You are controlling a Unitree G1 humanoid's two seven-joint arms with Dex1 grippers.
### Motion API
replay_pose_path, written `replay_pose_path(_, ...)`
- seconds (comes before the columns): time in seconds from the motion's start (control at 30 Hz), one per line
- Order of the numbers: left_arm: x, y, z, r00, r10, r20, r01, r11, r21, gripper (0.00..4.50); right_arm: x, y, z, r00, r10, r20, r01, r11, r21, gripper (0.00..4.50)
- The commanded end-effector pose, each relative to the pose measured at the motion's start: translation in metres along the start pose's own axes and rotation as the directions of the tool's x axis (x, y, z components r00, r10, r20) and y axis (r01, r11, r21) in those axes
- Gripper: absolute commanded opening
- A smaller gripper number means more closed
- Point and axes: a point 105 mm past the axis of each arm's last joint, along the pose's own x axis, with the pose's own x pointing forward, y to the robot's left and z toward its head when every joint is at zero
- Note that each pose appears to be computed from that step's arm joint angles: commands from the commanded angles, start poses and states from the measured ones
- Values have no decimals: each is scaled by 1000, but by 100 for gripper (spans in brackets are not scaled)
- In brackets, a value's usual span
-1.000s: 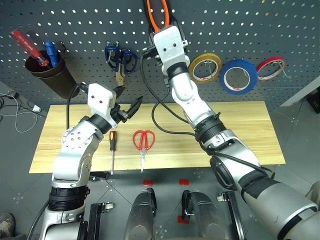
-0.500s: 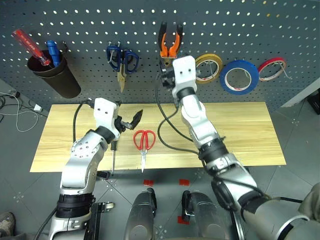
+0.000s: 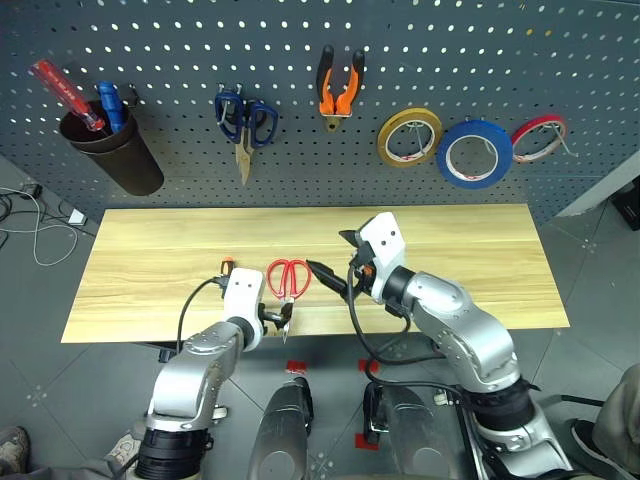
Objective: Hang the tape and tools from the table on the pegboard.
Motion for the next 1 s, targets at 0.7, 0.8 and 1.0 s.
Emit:
replay_pose_path(0.7, 36, -19, -26, 979, 13, -204, -41, 990, -134, 38, -39, 9, -11, 964, 216, -153, -226, 973, -51, 450)
replay_pose_path(0.8, 33, -12, -21, 983, 24, -182, -46, 992, -119, 38, -42, 7, -11, 964, 211, -161, -222, 974, -55, 450)
replay_pose_path(1.0, 16, 7, 2, 997, 67, -33, -68, 998, -16, 38, -50, 2, -7, 974, 178, -143, -189, 980, -65, 450)
